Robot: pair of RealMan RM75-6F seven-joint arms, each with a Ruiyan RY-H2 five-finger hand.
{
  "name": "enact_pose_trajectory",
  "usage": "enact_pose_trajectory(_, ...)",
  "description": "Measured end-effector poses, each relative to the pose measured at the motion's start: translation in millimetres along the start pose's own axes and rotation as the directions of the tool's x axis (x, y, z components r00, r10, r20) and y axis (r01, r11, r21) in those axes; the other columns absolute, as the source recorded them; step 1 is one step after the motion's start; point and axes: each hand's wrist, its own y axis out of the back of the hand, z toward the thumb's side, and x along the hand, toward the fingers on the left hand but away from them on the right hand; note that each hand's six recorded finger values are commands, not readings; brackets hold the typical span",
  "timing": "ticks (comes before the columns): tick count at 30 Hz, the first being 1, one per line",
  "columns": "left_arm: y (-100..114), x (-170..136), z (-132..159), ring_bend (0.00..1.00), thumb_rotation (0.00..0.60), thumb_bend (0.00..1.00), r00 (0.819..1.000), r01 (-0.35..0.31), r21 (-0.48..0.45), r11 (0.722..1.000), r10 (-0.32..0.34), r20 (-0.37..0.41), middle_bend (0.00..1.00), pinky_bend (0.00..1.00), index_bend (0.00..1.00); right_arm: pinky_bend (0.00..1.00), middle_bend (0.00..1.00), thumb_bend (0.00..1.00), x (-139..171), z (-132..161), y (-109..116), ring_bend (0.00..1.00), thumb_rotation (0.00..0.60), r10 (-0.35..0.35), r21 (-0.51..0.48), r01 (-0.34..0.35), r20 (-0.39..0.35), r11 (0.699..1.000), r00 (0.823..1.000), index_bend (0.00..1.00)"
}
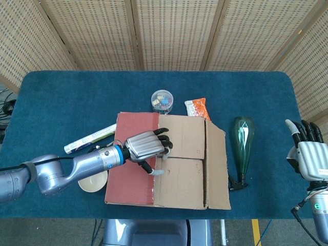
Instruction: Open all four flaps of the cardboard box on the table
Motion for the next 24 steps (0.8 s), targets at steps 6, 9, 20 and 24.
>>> enact_pose_trajectory(6, 3, -4, -3, 0.21, 0.185, 0.32, 1.000, 0.004, 0.009, 1.000, -0.004, -0.021, 0.29, 0.00, 0.46, 0.03, 0.14, 1.00, 0, -2, 0, 0.00, 0.600, 0.000, -0.007, 0.000, 0.003, 1.000, 1.000, 0.07)
enact_pose_trajectory(9, 4, -7, -4, 0.22, 0.185, 0.32, 1.000, 0.006, 0.018, 1.000, -0.005, -0.027, 0.31, 0.00, 0.48, 0.03, 0.14, 1.00, 0, -1, -1, 0.00, 0.600, 0.001, -0.011, -0.001, -0.001, 1.000, 1.000, 0.07)
enact_pose_trajectory(20, 11, -18, -8, 0.25, 0.185, 0.31, 0.998, 0.016, 0.049, 0.999, -0.013, -0.061, 0.35, 0.00, 0.52, 0.03, 0.14, 1.00, 0, -1, -1, 0.00, 0.600, -0.002, -0.014, 0.002, -0.002, 1.000, 1.000, 0.07)
enact_pose_trajectory(24, 19, -24, -8, 0.26, 0.184, 0.31, 0.997, -0.008, 0.053, 0.999, 0.011, -0.071, 0.36, 0.00, 0.52, 0.03, 0.14, 1.00, -1, 0, -2, 0.00, 0.600, 0.001, -0.014, -0.001, -0.004, 1.000, 1.000, 0.07)
